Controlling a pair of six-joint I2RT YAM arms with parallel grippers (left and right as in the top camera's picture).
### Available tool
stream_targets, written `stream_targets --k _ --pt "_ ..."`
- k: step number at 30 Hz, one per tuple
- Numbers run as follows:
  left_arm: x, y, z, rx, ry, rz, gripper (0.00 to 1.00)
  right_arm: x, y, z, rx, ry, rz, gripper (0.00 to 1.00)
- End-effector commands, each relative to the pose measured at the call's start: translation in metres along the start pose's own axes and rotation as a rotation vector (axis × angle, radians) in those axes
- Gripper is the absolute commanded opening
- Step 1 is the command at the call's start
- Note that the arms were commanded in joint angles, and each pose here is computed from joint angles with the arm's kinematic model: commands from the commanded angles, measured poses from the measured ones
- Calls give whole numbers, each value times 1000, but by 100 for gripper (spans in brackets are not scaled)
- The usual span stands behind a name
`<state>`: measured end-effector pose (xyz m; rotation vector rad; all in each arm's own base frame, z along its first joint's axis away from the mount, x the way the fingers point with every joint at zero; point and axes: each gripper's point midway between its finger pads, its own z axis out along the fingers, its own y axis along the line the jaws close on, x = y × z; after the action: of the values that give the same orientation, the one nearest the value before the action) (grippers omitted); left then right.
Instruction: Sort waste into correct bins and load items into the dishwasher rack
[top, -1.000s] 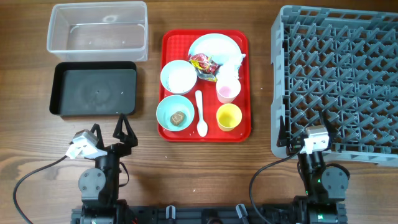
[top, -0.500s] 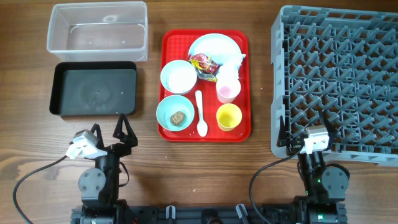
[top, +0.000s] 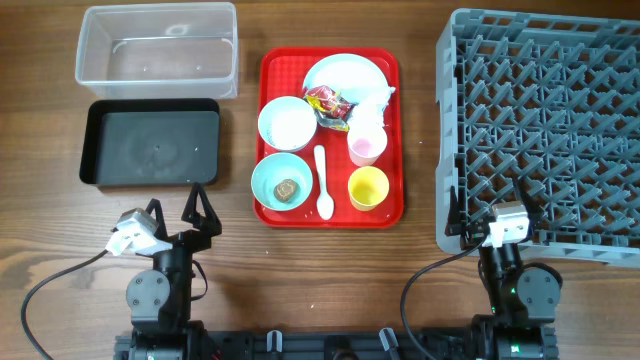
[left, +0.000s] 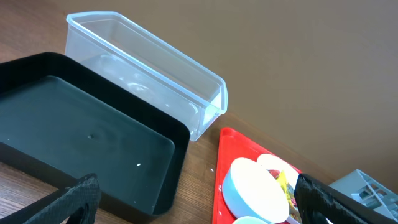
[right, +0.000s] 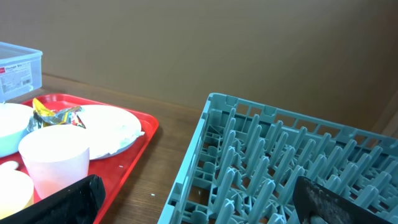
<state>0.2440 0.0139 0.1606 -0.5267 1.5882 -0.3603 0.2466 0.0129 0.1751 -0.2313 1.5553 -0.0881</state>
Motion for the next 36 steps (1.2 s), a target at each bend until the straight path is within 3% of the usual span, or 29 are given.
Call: stream_targets --k 1,12,17,25,31,36 --pt "3 3 1 -7 6 23 100 1 -2 0 12 3 -5 100" --pt "4 1 1 4 12 23 100 -1 -2 0 14 -3 -3 100" --pt "12 -15 0 97 59 23 100 -28 -7 -2 36 -114 -16 100" --pt "-43 -59 -21 205 -30 154 100 -85 -17 -16 58 -352 103 100" --pt "-53 -66 -13 157 62 154 100 -117 -19 -27 47 -421 97 100" --pt "-51 -81 10 170 199 227 100 -120 -18 -27 39 -422 96 100"
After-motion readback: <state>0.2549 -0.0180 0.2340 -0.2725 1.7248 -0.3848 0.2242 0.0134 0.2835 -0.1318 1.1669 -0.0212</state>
